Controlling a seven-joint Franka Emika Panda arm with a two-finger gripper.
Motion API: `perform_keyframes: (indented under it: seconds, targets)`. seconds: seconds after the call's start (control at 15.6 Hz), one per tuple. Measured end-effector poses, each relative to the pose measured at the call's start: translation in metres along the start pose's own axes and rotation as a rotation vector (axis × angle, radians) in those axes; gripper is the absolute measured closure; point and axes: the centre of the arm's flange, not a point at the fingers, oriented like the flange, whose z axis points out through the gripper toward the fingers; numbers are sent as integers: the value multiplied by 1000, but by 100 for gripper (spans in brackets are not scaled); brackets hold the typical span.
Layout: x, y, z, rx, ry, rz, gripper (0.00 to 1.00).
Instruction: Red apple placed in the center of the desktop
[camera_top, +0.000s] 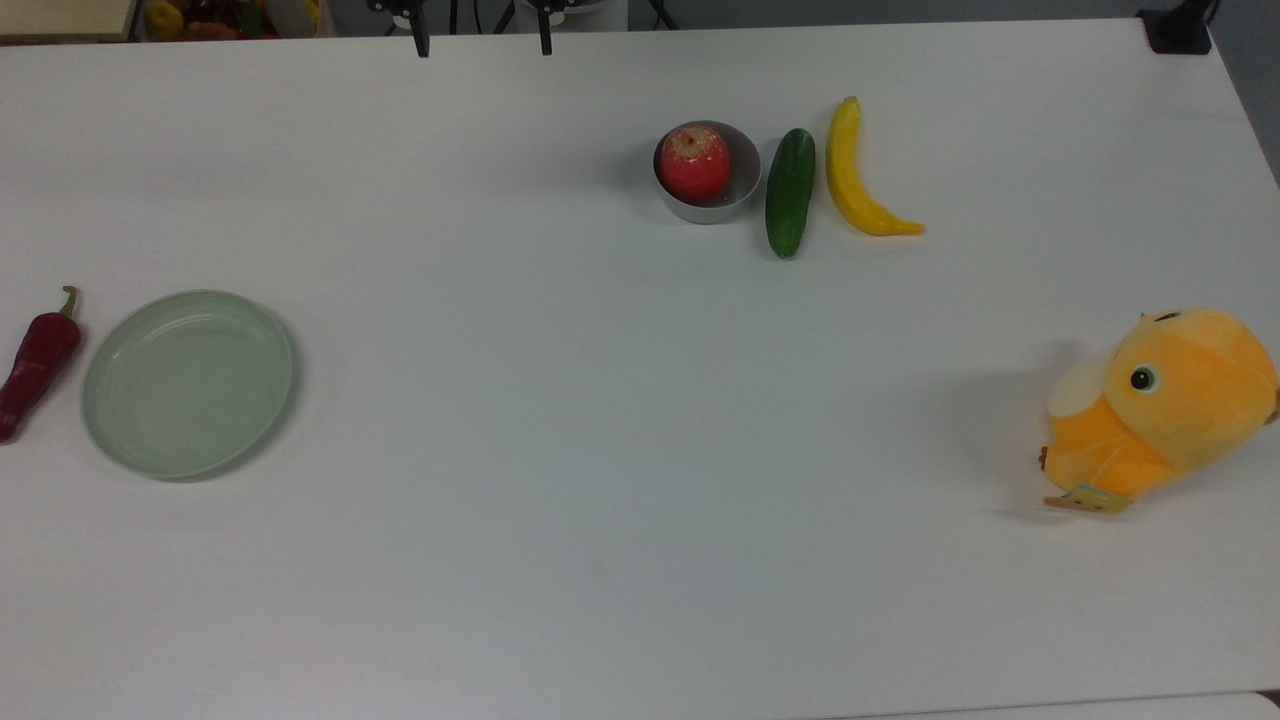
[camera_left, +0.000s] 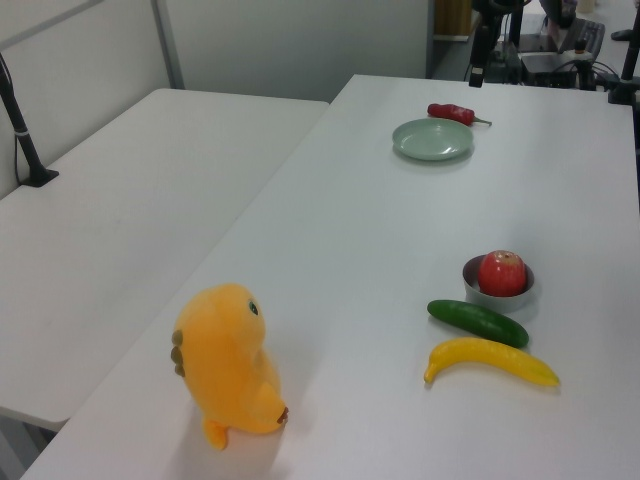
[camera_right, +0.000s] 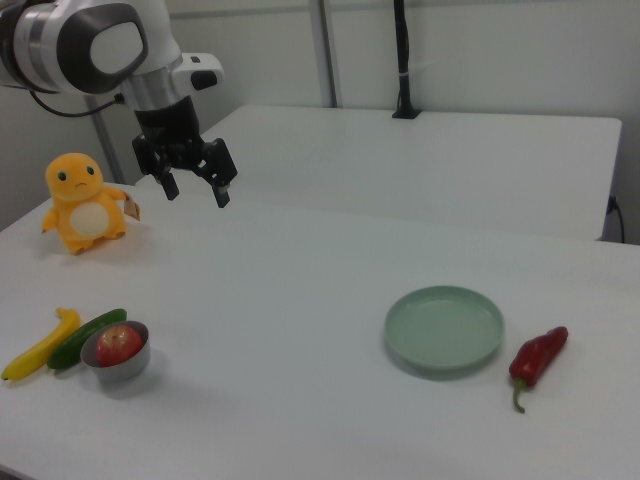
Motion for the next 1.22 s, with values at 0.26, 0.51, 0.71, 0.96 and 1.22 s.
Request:
perform_keyframes:
  seconds: [0.26,0.51,0.71,0.96,1.22]
  targets:
    - [0,0,0,6,0,1,0]
    - [0,1,0,6,0,4,0]
    - [-3,1,4,9,-29,1,0]
    - [-20,-4,21,29,-180,-60,0]
    - [-37,-26,51,56,-318,-165,0]
